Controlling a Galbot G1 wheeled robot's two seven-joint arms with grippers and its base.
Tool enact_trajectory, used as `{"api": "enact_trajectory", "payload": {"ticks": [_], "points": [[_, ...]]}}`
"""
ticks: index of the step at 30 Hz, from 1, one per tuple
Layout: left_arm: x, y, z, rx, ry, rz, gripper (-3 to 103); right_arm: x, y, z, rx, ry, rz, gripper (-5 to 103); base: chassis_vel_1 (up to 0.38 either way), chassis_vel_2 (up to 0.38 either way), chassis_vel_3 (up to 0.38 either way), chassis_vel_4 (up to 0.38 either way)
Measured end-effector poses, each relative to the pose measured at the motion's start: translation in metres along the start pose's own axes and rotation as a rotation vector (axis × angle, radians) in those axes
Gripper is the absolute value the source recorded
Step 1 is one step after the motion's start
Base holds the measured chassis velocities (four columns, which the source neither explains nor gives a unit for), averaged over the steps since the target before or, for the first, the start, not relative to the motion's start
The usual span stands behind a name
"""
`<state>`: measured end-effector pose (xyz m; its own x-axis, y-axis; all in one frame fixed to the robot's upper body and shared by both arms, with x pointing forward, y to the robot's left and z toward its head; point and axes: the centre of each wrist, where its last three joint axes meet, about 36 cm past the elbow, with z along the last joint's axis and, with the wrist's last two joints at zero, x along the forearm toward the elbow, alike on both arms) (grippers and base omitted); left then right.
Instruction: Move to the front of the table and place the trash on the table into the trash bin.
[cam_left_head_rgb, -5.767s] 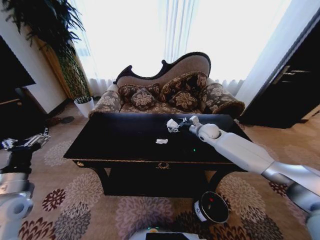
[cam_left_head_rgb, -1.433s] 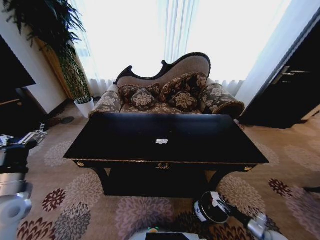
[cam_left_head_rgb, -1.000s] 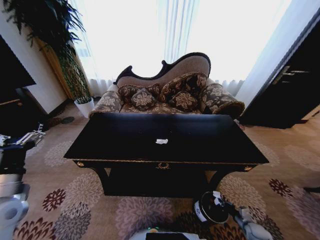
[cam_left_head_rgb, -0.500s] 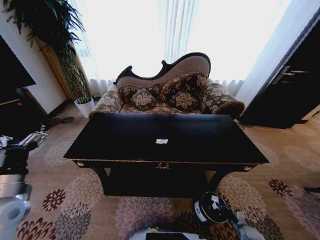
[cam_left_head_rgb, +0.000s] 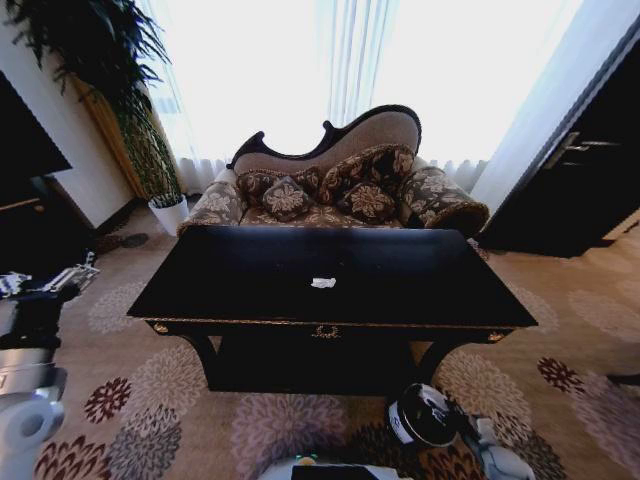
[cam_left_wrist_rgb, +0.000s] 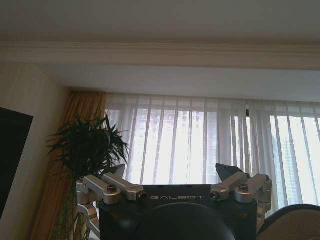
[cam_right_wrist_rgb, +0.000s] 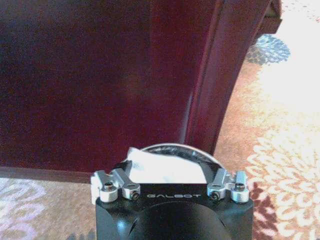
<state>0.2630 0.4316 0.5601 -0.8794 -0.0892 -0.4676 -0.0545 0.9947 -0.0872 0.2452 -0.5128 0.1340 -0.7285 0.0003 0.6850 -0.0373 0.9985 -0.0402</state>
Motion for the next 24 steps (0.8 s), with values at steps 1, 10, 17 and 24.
{"api": "enact_trajectory", "payload": {"ticks": [1, 10, 17, 24], "points": [[0.0, 0.0, 0.0, 0.001, 0.0, -0.002, 100, 0.0, 0.001, 0.001, 0.002, 0.002, -0.007, 84, 0.0, 0.0, 0.0, 0.0], [0.002, -0.003, 0.002, 0.004, 0.0, -0.001, 100, 0.004, 0.002, 0.005, 0.003, 0.0, -0.021, 100, 0.0, 0.0, 0.0, 0.0], [0.001, -0.002, 0.0, 0.001, -0.006, 0.002, 100, 0.015, 0.028, -0.001, -0.207, -0.015, -0.134, 100, 0.0, 0.0, 0.0, 0.0], [0.002, -0.008, -0.002, 0.014, -0.015, 0.004, 100, 0.035, 0.007, -0.011, -0.106, -0.192, -0.31, 100, 0.0, 0.0, 0.0, 0.0]]}}
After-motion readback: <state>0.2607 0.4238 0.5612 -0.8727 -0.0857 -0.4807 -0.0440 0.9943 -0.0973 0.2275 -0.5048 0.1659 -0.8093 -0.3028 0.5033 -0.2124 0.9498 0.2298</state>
